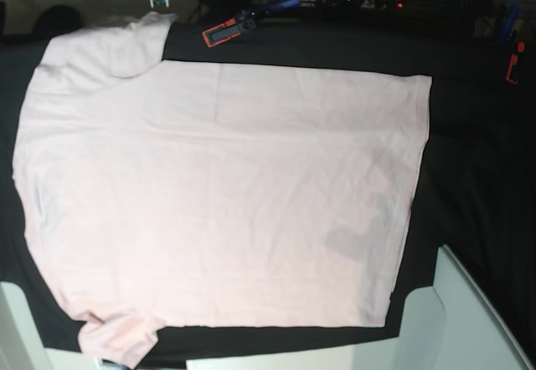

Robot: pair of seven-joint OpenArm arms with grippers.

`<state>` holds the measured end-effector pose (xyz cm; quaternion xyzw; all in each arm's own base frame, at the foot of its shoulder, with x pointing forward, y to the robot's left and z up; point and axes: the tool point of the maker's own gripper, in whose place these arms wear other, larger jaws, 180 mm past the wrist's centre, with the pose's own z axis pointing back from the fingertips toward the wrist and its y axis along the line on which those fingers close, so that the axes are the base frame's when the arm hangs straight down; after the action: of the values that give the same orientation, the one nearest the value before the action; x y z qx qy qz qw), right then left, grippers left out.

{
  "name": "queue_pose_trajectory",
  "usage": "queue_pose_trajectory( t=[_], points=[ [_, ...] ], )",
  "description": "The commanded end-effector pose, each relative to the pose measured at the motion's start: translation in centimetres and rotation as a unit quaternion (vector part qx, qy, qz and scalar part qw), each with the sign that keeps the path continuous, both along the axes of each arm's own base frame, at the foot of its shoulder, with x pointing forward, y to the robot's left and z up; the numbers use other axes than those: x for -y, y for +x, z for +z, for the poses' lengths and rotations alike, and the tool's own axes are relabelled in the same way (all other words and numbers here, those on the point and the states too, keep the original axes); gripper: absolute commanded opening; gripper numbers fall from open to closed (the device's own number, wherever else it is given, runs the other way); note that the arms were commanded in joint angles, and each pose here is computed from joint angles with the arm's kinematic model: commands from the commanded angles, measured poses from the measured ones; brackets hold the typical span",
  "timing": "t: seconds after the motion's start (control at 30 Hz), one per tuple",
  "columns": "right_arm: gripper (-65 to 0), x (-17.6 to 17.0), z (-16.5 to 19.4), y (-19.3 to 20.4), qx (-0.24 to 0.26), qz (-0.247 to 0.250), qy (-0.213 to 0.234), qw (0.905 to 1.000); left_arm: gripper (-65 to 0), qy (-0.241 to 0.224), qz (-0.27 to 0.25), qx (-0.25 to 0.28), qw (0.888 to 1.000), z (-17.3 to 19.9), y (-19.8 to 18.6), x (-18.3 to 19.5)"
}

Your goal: Fold the T-shirt properly

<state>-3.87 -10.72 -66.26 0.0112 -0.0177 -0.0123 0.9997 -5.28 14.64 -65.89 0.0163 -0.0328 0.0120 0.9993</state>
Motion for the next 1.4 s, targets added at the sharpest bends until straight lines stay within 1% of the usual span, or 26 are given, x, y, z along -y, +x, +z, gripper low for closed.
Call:
queue_pose_trajectory(
  t=[0.0,0.03,0.1,0.17,0.23,0.27,0.3,0.33,0.37,0.43,0.47,0.5,0.53,0.57,0.6,0.67,0.73,0.77,0.8,0.83,0.87,0.93,1.03,1.17,1.3,1.37],
  points=[
    [-65.0,0.0,0.1,-1.7,-0.016,0.000,0.000,0.9999,-65.0,0.007,-0.002,-0.016,1.000,0.3,-2.4,-0.7],
    [-65.0,0.0,0.1,-1.8,-0.016,0.000,0.000,0.9999,-65.0,0.008,-0.006,-0.005,1.000,0.5,-2.6,-0.8],
    [-65.0,-0.1,0.1,-1.6,-0.015,0.000,0.001,0.9999,-65.0,0.009,-0.006,0.023,1.000,0.6,-1.7,-0.9],
    [-65.0,-0.3,0.1,-1.3,-0.014,-0.001,0.002,0.9999,-64.7,0.011,0.000,0.031,0.999,0.6,-0.9,-1.1],
    [-64.9,-0.5,0.0,-0.9,-0.014,-0.001,0.004,0.9999,-60.5,0.012,0.000,0.037,0.999,0.5,-0.1,-1.1],
    [-63.0,-0.6,0.0,-0.9,-0.014,-0.002,0.005,0.9999,-57.9,0.011,-0.001,0.037,0.999,0.5,-0.1,-1.0],
    [-59.3,-0.6,0.0,-0.9,-0.014,-0.002,0.005,0.9999,-54.1,0.010,-0.003,0.037,0.999,0.5,-0.1,-0.9],
    [-53.8,-0.6,0.0,-1.1,-0.015,-0.002,0.005,0.9999,-49.2,0.010,-0.004,0.037,0.999,0.5,-0.1,-0.8],
    [-46.6,-0.6,0.0,-1.1,-0.015,-0.002,0.005,0.9999,-43.5,0.010,-0.005,0.037,0.999,0.5,0.0,-0.8],
    [-30.2,-0.6,0.0,-1.1,-0.015,-0.002,0.005,0.9999,-29.2,0.009,-0.004,0.038,0.999,0.5,0.1,-0.7],
    [-23.4,-0.6,0.0,-1.1,-0.015,-0.002,0.005,0.9999,-23.3,0.008,-0.004,0.040,0.999,0.5,0.2,-0.7],
    [-19.2,-0.6,0.0,-1.0,-0.015,-0.002,0.006,0.9999,-18.8,0.008,-0.008,0.040,0.999,0.5,0.3,-0.8],
    [-18.3,-0.6,0.0,-1.1,-0.014,-0.002,0.006,0.9999,-16.6,0.008,-0.008,0.040,0.999,0.5,0.3,-0.8],
    [-19.0,-0.5,0.0,-0.9,-0.013,-0.002,0.005,0.9999,-17.5,0.008,-0.008,0.040,0.999,0.5,0.3,-0.8],
    [-21.2,-0.5,0.0,-0.9,-0.012,-0.002,0.005,0.9999,-20.3,0.008,-0.008,0.040,0.999,0.5,0.3,-0.8],
    [-29.5,-0.5,0.1,-1.0,-0.013,-0.002,0.005,0.9999,-31.1,0.008,-0.008,0.039,0.999,0.5,0.2,-0.8],
    [-42.1,-0.5,0.1,-1.1,-0.013,-0.002,0.005,0.9999,-47.2,0.008,-0.005,0.039,0.999,0.5,0.2,-0.8],
    [-49.9,-0.5,0.1,-1.1,-0.013,-0.002,0.005,0.9999,-57.4,0.009,-0.001,0.039,0.999,0.5,0.2,-0.9],
    [-57.9,-0.5,0.1,-1.1,-0.013,-0.002,0.005,0.9999,-65.0,0.009,0.000,0.039,0.999,0.5,0.2,-0.9],
    [-64.1,-0.4,0.0,-1.1,-0.013,-0.001,0.004,0.9999,-65.0,0.009,0.000,0.039,0.999,0.5,0.2,-0.9],
    [-65.0,-0.4,0.0,-1.1,-0.013,-0.001,0.004,0.9999,-65.0,0.009,0.000,0.039,0.999,0.5,0.2,-0.9],
    [-62.8,-0.3,0.0,-1.0,-0.012,-0.001,0.003,0.9999,-65.0,0.009,0.000,0.039,0.999,0.5,0.2,-0.9],
    [-64.9,-0.2,0.0,-0.9,-0.011,-0.001,0.003,0.9999,-65.0,0.011,-0.001,0.041,0.999,0.5,0.1,-1.0],
    [-65.0,-0.1,0.0,-1.0,-0.012,0.004,0.002,0.9999,-65.0,0.012,-0.001,0.046,0.999,0.6,0.4,-1.1],
    [-65.0,0.0,0.2,-2.4,-0.021,0.005,0.002,0.9998,-65.0,0.027,-0.009,0.075,0.997,1.2,1.5,-2.9],
    [-65.0,1.1,0.3,-3.4,-0.023,0.001,-0.008,0.9997,-65.0,0.036,-0.015,0.092,0.995,1.9,1.8,-3.8]
  ],
)
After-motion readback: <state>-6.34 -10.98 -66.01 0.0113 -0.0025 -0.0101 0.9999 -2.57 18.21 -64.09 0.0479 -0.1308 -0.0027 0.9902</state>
